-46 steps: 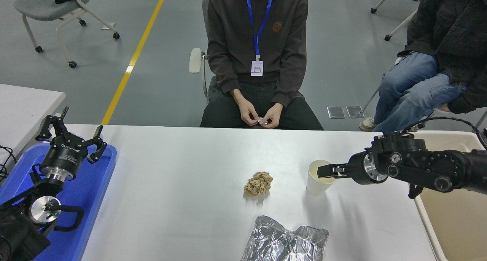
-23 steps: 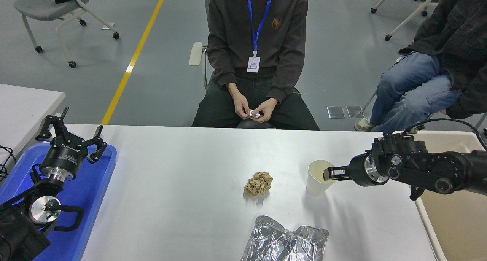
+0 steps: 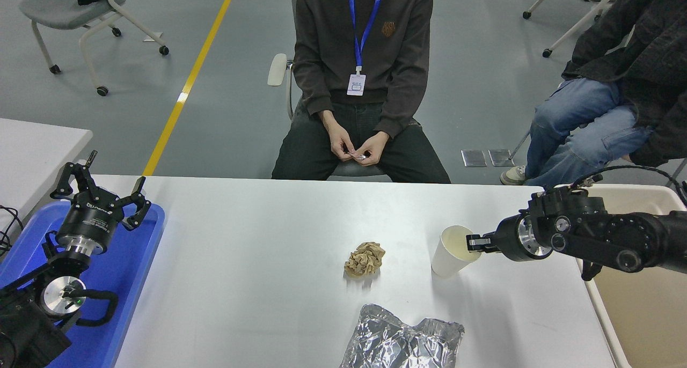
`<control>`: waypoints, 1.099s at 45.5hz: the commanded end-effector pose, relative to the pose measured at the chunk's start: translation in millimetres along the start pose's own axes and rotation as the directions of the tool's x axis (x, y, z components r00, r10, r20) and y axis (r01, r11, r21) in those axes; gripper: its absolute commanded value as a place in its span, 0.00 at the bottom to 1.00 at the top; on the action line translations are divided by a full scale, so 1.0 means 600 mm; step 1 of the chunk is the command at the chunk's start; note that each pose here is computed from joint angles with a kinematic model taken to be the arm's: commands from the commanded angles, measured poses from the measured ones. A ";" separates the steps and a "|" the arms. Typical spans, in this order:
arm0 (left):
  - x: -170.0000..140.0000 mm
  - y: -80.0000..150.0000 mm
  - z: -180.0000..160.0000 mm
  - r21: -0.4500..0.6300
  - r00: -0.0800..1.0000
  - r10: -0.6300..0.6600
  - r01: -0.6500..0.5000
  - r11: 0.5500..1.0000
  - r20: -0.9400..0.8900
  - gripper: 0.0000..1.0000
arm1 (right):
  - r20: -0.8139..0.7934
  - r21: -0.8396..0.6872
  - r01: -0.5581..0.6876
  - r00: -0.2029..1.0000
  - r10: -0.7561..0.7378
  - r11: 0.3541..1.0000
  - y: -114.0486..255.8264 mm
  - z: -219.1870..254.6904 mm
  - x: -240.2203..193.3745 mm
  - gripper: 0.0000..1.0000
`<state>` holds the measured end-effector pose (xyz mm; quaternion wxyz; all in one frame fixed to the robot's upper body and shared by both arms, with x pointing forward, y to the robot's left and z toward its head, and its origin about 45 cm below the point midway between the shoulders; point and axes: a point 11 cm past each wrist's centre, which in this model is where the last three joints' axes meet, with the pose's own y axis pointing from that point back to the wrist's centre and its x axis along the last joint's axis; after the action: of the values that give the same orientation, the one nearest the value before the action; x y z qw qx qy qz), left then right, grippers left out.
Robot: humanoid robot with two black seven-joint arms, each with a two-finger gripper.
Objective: Clean the table surface
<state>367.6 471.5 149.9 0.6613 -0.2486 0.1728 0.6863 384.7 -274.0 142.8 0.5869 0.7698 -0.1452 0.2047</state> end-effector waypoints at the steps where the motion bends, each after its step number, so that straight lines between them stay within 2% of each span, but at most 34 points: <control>1: 0.000 0.000 0.000 0.000 1.000 0.001 -0.001 1.000 0.000 1.00 | 0.010 0.000 -0.006 1.000 0.006 1.000 0.008 0.005 0.006 0.00; 24: 0.000 0.000 0.000 0.000 1.000 -0.001 0.001 1.000 -0.001 1.00 | 0.053 0.024 -0.048 0.997 0.047 0.999 0.096 0.028 0.041 0.00; 50: 0.000 0.000 0.000 0.001 1.000 -0.001 0.001 1.000 -0.001 1.00 | 0.081 -0.036 -0.117 0.990 0.120 0.992 0.307 0.100 0.112 0.00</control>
<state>367.5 471.6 149.9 0.6612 -0.2485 0.1728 0.6864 378.6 -348.9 272.7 0.5753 0.7649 -0.1988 0.2106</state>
